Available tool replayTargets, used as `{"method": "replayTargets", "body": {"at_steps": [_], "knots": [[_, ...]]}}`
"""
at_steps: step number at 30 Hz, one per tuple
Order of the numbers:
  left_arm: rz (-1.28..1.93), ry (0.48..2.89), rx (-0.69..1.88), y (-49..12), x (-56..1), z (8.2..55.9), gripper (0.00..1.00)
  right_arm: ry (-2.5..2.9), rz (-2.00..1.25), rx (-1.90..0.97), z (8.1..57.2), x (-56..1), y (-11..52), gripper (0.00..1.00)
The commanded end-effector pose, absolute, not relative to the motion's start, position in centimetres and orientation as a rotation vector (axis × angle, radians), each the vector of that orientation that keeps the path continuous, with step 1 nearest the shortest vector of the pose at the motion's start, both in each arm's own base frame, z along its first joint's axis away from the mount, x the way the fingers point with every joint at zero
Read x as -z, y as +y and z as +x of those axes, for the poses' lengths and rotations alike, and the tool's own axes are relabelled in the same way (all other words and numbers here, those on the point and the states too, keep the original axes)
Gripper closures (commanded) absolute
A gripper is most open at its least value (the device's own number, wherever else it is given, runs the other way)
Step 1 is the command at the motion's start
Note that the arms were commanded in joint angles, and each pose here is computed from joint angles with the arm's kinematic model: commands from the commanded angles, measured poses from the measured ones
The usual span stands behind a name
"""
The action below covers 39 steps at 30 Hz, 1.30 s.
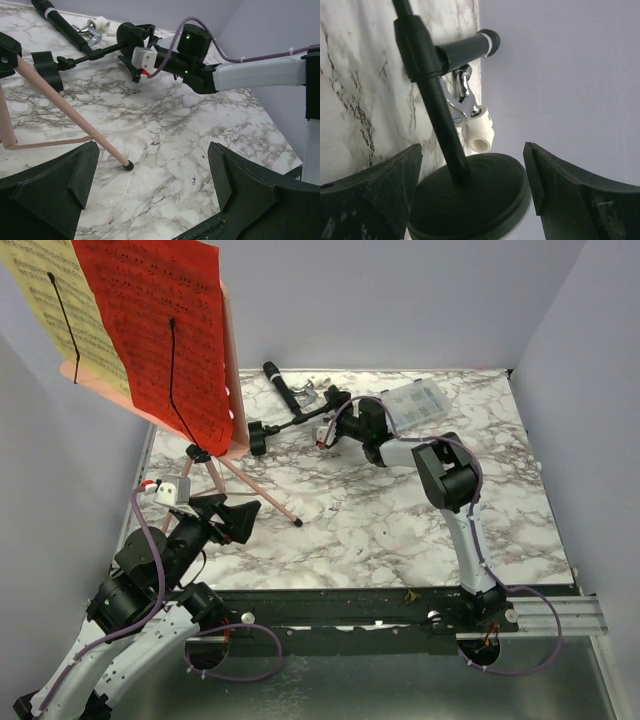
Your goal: Set up the instrument practice props
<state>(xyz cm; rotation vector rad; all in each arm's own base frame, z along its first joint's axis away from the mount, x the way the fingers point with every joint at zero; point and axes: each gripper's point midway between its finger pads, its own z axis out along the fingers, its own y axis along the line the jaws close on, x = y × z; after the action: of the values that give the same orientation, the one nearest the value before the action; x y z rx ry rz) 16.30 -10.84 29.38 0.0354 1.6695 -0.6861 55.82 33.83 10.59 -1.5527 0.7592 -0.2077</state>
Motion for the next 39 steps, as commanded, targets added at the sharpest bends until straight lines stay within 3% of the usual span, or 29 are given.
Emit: {"method": "replayTargets", "body": {"at_steps": [1, 6, 10, 15, 18, 21, 26, 33, 39], "knots": [[0.053, 1.656, 0.688, -11.0, -29.4, 16.3, 0.01, 0.646, -1.716, 0.44, 57.7, -6.7, 35.3, 0.14], [0.046, 1.656, 0.681, -10.9, -29.4, 16.4, 0.01, 0.625, -1.763, 0.55, 59.5, -4.9, 36.6, 0.23], [0.045, 1.665, 0.675, -10.9, -29.2, 16.5, 0.01, 0.606, -1.734, 0.619, 60.3, -4.4, 37.5, 0.49], [0.043, 1.672, 0.668, -10.9, -29.1, 16.6, 0.01, 0.748, -1.568, 0.564, 60.8, -6.4, 36.9, 0.68], [0.044, 1.679, 0.664, -11.0, -29.0, 16.7, 0.01, 0.836, -1.49, 0.46, 59.8, -7.8, 36.6, 0.89], [0.045, 1.685, 0.662, -11.1, -28.8, 16.8, 0.01, 0.95, -1.353, 0.362, 58.7, -9.6, 35.7, 1.0], [0.045, 1.693, 0.656, -11.1, -28.7, 16.9, 0.01, 1.08, -1.136, 0.222, 55.0, -12.3, 33.3, 1.0], [0.058, 1.72, 0.65, -11.6, -28.2, 17.2, 0.01, 1.306, -0.603, -0.178, 46.5, -14.3, 28.4, 1.0], [0.098, 1.766, 0.655, -12.6, -27.4, 17.4, 0.01, 1.323, -0.329, -0.437, 37.9, -14.3, 23.6, 1.0]]}}
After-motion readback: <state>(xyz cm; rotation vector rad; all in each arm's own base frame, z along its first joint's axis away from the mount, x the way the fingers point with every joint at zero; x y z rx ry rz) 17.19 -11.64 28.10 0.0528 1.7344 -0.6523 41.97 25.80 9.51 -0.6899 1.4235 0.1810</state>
